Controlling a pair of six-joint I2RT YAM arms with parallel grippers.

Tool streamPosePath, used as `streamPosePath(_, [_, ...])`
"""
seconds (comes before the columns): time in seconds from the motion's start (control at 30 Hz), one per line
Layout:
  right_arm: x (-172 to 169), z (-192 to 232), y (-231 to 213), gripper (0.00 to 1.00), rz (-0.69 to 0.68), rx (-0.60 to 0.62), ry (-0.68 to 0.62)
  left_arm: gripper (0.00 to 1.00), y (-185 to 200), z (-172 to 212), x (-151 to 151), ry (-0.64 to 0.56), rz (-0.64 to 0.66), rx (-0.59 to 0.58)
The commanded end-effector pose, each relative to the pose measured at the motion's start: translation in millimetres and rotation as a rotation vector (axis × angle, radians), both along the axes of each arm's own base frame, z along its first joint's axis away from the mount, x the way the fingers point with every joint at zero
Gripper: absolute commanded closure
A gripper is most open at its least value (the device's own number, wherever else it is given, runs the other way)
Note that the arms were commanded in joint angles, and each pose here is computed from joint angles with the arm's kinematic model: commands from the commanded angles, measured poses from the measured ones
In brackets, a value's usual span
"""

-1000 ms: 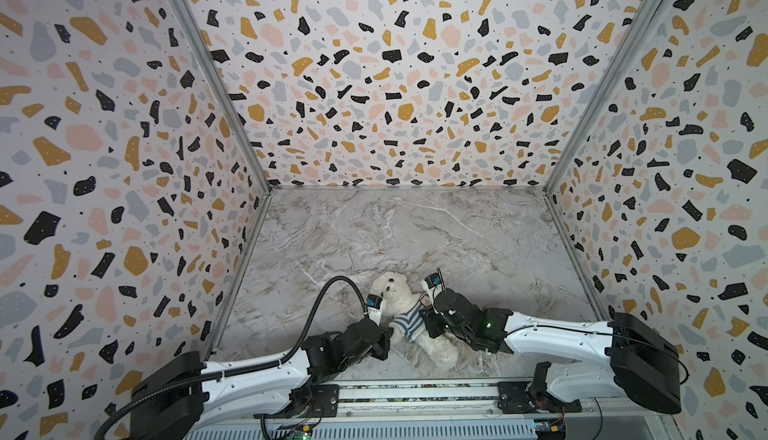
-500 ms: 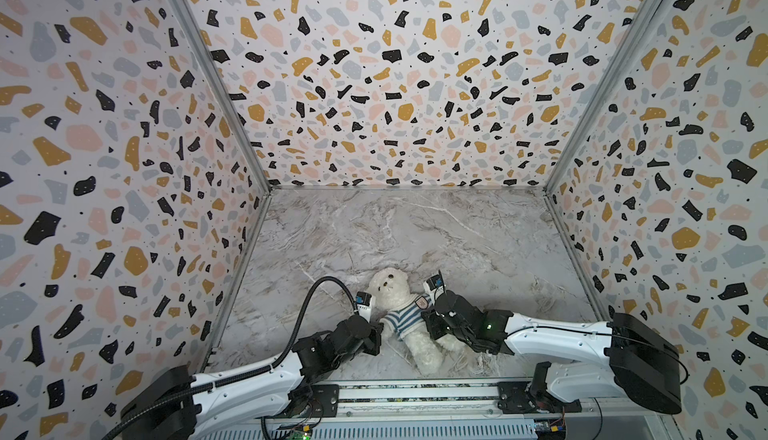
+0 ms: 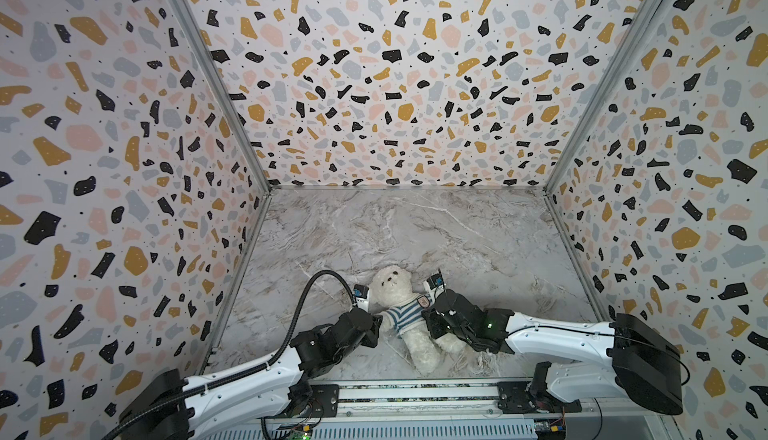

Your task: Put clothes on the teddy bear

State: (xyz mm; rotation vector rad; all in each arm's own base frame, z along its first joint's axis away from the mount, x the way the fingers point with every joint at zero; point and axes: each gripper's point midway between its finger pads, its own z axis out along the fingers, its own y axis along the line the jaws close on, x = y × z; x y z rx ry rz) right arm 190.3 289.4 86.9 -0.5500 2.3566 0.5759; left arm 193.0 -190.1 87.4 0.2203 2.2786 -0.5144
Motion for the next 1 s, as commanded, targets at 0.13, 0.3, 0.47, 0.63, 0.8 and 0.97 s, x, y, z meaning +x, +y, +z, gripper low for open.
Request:
streamPosePath(0.13, [8, 33, -3, 0.79, -0.015, 0.033, -0.052, 0.56, 9, 51, 15, -0.116, 0.049, 0.022])
streamPosePath(0.3, [11, 44, -12, 0.77, -0.043, 0.046, -0.075, 0.56, 7, 69, 17, -0.131, 0.044, 0.017])
streamPosePath(0.47, [15, 50, -27, 0.75, -0.062, 0.055, -0.073, 0.54, -21, 84, 14, -0.117, -0.038, -0.096])
streamPosePath(0.63, [19, 47, -45, 0.74, -0.091, 0.047, -0.058, 0.54, -54, 87, 6, -0.085, -0.122, -0.160])
streamPosePath(0.8, [25, 38, -62, 0.74, -0.121, 0.050, -0.035, 0.55, -83, 82, -5, -0.052, -0.194, -0.151])
streamPosePath(0.97, [28, 27, -67, 0.74, -0.119, 0.043, -0.012, 0.57, -108, 71, -16, -0.008, -0.262, -0.170])
